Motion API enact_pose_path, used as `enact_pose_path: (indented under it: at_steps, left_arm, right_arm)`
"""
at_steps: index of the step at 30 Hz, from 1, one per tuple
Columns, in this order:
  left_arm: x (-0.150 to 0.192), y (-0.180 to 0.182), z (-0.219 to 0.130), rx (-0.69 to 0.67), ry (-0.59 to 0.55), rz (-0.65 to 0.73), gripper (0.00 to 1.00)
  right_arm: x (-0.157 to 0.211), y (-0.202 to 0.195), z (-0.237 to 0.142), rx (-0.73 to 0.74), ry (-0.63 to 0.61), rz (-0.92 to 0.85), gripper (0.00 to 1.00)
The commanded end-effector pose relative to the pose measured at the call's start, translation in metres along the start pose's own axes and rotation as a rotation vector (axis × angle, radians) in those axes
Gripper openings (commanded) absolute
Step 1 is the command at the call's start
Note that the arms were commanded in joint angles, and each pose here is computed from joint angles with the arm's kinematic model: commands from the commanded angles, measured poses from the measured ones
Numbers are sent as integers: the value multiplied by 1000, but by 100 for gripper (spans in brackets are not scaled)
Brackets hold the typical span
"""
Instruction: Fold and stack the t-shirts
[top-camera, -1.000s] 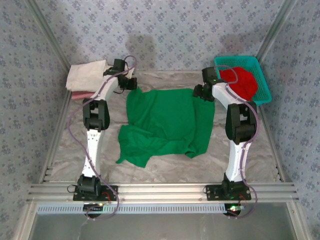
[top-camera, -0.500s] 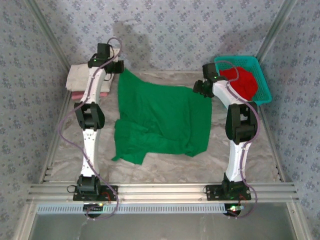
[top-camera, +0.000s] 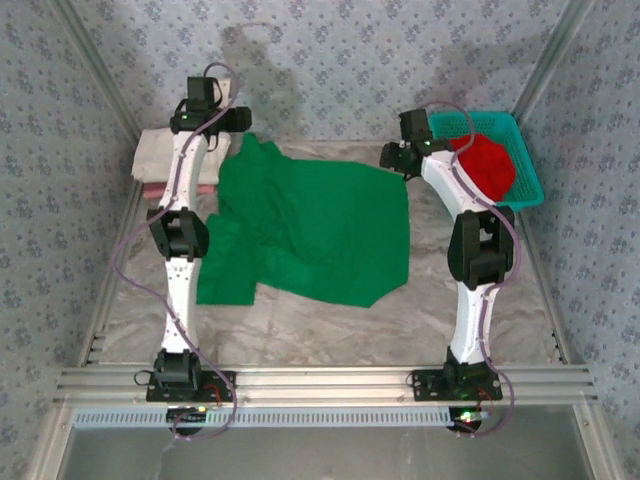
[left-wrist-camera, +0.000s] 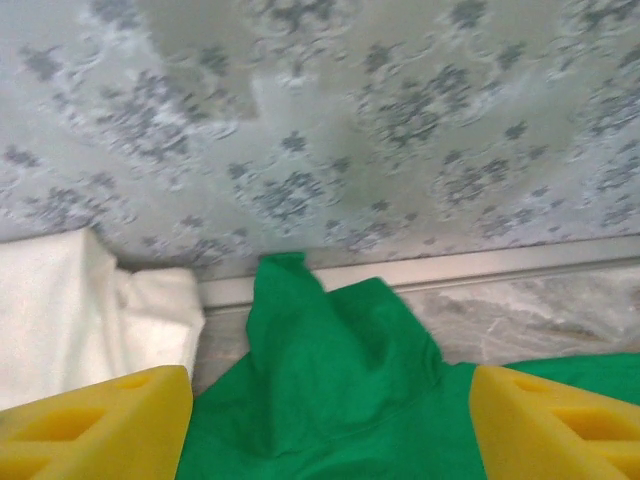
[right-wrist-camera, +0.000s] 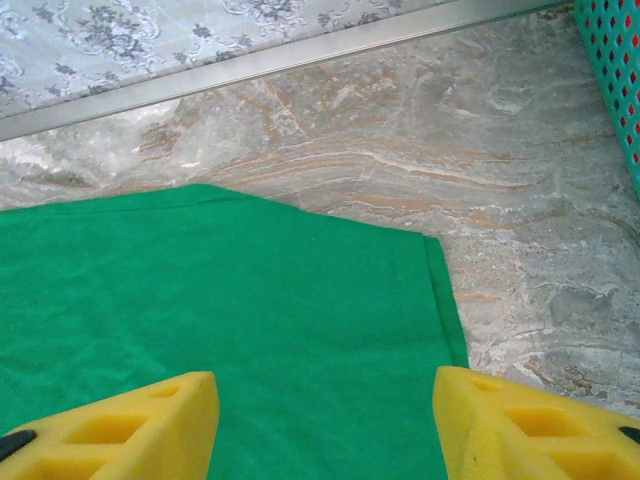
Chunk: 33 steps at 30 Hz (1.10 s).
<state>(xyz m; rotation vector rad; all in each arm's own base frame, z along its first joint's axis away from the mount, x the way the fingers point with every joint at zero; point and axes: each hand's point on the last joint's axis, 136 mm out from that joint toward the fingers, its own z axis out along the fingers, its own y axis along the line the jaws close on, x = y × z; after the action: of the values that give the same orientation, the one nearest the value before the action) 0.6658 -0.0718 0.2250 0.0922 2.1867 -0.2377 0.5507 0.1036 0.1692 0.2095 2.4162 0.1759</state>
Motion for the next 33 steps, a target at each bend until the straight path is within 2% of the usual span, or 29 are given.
enact_pose_path:
  at_steps: [1,3,6,8,10,13,15,16,20,22,26,28,33]
  left_arm:
    - [-29,25,-55,-35,-37,-110,73]
    - [-34,17,-70,-6,-57,-120,72]
    - [-15,10,-95,41,-192,-189,74]
    - [31,5,-106,62,-160,-246,74]
    - [76,-8,-108,89,-70,-280,75]
    - [144,-29,-106,83,74,-269,69]
    - [178,-35,-104,48,155,-248,60]
    - [192,-37,-103,40,196,-253,59]
    - [232,-39,-103,-30,293,-287,58]
    - [241,-39,-110,-42,306,-346,58]
    - [237,-34,-158,-77,180,-458,62]
    - [250,-30,-178,-107,216,-479,63]
    - [295,-26,-229,-176,385,-515,65]
  right_arm:
    - [2,1,-6,20,24,-45,61]
    - [10,1,0,27,49,-50,61]
    - [27,-7,9,72,90,-50,61]
    - [40,-9,19,76,126,-49,62]
    - [51,-8,28,64,167,-48,59]
    - [63,-7,40,56,211,-31,44]
    - [75,-4,49,33,243,3,16]
    - [79,-5,55,26,245,34,9]
    - [75,-16,80,51,193,125,1]
    - [73,-16,93,55,198,142,0]
    - [71,-12,115,45,192,205,0]
    - [66,-16,125,56,152,249,0]
    - [51,-31,143,133,110,308,0]
